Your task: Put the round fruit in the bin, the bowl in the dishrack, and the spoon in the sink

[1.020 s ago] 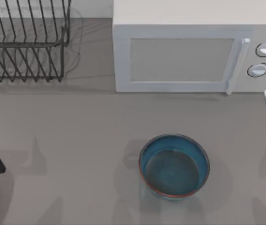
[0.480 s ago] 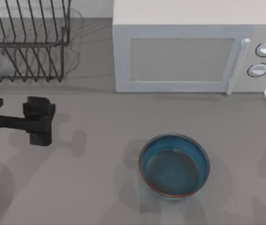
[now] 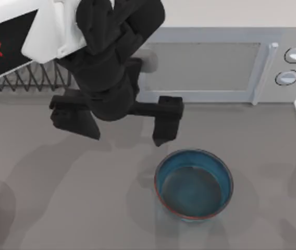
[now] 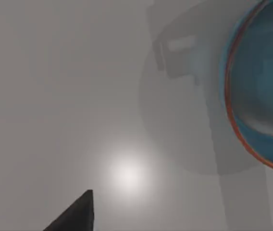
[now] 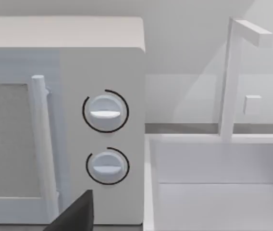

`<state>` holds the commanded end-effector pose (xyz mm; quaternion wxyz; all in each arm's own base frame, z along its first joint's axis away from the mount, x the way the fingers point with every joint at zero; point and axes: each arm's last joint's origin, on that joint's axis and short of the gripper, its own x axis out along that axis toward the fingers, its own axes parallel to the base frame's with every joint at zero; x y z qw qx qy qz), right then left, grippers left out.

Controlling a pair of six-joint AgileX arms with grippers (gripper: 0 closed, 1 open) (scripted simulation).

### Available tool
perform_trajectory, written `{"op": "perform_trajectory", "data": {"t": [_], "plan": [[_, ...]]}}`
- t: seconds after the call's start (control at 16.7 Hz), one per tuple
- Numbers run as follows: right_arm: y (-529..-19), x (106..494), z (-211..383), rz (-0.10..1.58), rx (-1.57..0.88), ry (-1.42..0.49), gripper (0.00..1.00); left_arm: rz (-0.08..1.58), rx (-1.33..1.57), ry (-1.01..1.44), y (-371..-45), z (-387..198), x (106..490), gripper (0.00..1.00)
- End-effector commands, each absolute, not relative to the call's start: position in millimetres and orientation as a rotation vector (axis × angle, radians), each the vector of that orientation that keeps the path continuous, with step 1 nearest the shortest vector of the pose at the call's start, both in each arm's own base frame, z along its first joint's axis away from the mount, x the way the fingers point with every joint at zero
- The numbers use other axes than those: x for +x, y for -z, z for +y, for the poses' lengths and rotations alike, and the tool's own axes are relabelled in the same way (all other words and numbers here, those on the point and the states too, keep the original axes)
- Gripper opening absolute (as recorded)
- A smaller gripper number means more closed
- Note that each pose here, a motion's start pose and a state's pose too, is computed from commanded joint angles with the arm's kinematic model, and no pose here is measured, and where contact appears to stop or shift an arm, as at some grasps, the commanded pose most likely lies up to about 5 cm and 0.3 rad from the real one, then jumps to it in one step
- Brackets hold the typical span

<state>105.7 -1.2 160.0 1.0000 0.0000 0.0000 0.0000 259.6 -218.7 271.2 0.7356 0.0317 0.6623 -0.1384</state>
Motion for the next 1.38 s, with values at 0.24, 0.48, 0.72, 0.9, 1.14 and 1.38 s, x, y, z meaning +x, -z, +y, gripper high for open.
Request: {"op": "perform_trajectory", "data": {"t": [0.24, 0.48, 0.72, 0.9, 1.14, 1.38], "plan": [[-160, 106, -1, 0.0, 0.0, 0.0, 1.0, 1.664, 0.163, 0.166, -243, -303, 279, 1.0], [-160, 106, -1, 0.0, 0.0, 0.0, 1.0, 1.697, 0.176, 0.061, -224, -366, 278, 1.0], [-160, 106, -1, 0.0, 0.0, 0.0, 1.0, 1.637, 0.103, 0.02, -222, -399, 270, 1.0], [-160, 106, -1, 0.0, 0.0, 0.0, 1.0, 1.59, 0.042, 0.014, -226, -410, 264, 1.0], [-160, 106, -1, 0.0, 0.0, 0.0, 1.0, 1.571, 0.015, 0.016, -228, -413, 263, 1.0], [-160, 106, -1, 0.0, 0.0, 0.0, 1.0, 1.571, 0.011, 0.014, -229, -412, 265, 1.0]]}}
